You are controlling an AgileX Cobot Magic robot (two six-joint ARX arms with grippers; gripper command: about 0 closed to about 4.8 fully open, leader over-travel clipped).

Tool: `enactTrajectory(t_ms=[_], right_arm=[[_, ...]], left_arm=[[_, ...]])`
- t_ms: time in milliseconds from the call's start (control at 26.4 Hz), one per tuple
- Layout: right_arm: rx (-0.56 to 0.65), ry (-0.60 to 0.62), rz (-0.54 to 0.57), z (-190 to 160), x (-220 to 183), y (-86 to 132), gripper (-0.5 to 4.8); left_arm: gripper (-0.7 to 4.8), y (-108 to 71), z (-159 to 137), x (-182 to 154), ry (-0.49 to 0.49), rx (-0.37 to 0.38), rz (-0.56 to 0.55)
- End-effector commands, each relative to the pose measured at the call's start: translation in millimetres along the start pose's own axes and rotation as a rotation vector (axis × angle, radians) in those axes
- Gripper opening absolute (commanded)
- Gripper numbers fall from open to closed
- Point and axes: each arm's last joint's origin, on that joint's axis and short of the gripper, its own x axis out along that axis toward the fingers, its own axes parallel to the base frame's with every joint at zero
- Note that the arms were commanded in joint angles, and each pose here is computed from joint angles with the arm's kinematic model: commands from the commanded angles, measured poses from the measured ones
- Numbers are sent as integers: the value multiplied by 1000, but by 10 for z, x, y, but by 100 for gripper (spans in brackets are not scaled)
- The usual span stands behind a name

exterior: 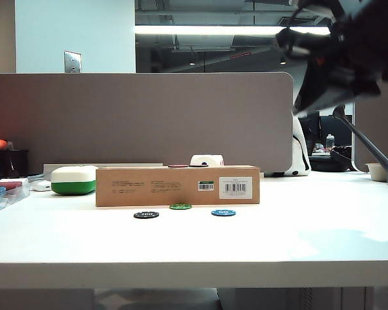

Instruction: Push the chip, whose value equals the sum of all the chip values on the rectangular box, forward next to the box.

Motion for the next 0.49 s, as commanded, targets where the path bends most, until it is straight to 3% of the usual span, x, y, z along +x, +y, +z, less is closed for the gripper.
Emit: enactTrajectory(t_ms=[38, 492], right_arm=[[30, -132, 8, -137, 30, -41, -6], [17, -46, -7, -348, 47, -80, -6]], left_arm=[[-5, 4, 16, -2, -9, 0, 6], [-5, 4, 16, -2, -9, 0, 6]])
